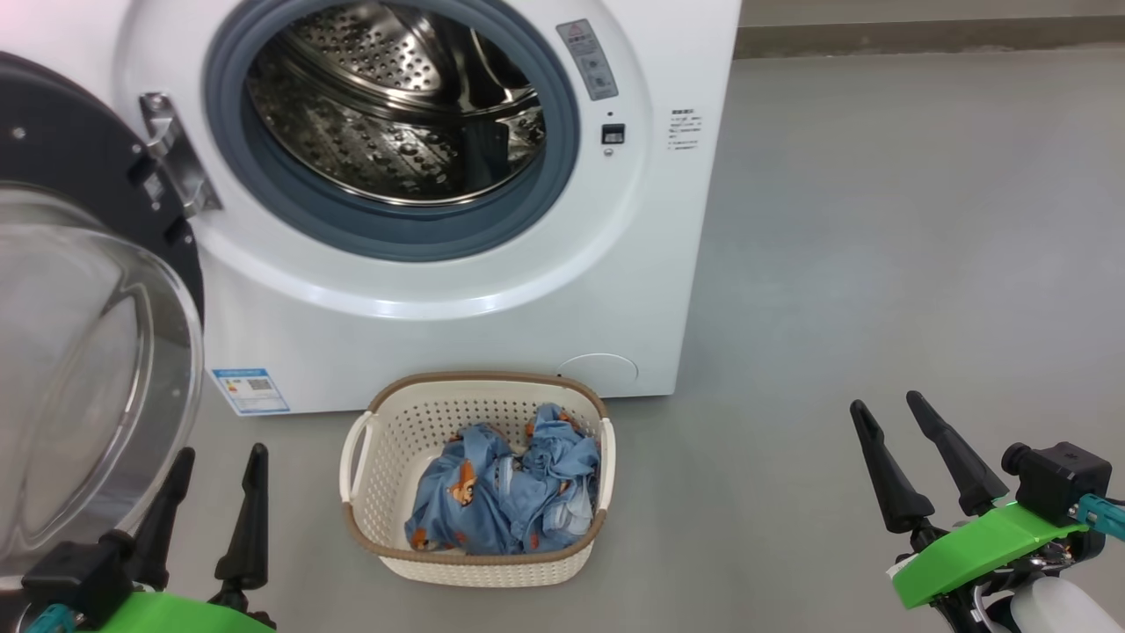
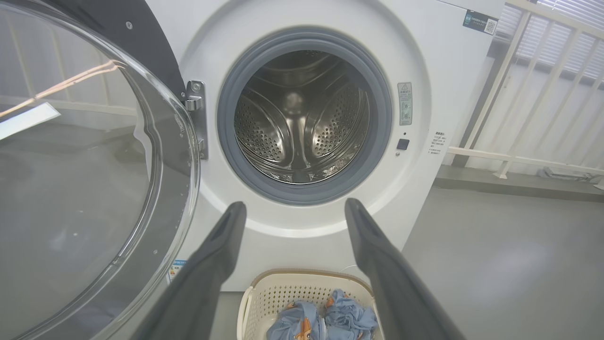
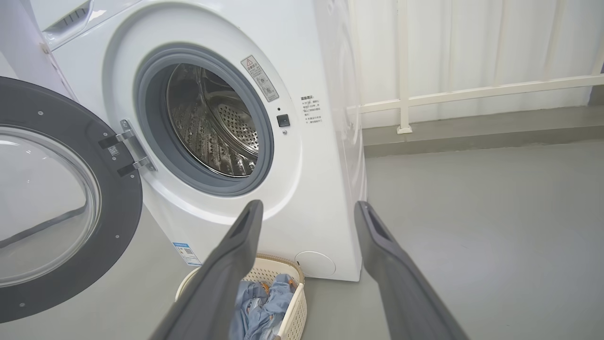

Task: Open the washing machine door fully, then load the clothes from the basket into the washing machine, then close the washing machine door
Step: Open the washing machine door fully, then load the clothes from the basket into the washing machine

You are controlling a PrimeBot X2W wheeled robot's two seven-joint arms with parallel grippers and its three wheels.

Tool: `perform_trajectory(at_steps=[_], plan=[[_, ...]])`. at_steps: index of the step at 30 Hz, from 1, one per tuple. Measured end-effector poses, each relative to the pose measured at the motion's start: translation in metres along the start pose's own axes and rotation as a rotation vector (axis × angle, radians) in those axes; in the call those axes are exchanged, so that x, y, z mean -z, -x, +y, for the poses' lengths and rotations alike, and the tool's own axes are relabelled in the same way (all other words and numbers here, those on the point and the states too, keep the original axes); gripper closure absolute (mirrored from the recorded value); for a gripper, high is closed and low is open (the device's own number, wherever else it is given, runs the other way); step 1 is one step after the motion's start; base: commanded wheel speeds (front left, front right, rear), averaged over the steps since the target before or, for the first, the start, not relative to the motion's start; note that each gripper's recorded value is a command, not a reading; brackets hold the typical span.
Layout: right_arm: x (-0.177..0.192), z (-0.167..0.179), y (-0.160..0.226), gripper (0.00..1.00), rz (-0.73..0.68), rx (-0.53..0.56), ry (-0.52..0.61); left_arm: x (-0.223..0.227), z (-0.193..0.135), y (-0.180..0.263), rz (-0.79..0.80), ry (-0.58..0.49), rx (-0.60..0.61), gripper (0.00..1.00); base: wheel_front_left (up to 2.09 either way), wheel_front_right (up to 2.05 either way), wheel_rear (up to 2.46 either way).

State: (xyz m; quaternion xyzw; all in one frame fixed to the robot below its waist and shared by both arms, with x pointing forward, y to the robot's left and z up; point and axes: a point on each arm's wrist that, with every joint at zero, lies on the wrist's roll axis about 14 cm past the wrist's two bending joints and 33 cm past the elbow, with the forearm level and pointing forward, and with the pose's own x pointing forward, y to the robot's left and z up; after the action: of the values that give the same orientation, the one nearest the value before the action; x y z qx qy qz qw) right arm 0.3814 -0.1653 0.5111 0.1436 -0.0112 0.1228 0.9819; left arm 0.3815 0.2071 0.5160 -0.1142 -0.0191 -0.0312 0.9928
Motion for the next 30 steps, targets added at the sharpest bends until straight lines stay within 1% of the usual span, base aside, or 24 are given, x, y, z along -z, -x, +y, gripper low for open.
perform_trajectory(at_steps=[13, 20, 30], plan=[[-0.008, -0.014, 0.007, 0.0, -0.017, 0.034, 0.026, 0.005, -0.013, -0.006, 0.006, 0.0, 0.031, 0.0, 0.0, 0.0, 0.0], [-0.014, -0.015, 0.004, 0.0, -0.034, 0.034, 0.034, 0.006, -0.007, 0.0, 0.008, -0.007, 0.014, 0.0, 0.0, 0.0, 0.0], [-0.013, -0.014, 0.002, 0.0, -0.032, 0.028, 0.033, 0.007, -0.007, 0.001, 0.008, -0.019, 0.021, 0.0, 0.0, 0.0, 0.0]])
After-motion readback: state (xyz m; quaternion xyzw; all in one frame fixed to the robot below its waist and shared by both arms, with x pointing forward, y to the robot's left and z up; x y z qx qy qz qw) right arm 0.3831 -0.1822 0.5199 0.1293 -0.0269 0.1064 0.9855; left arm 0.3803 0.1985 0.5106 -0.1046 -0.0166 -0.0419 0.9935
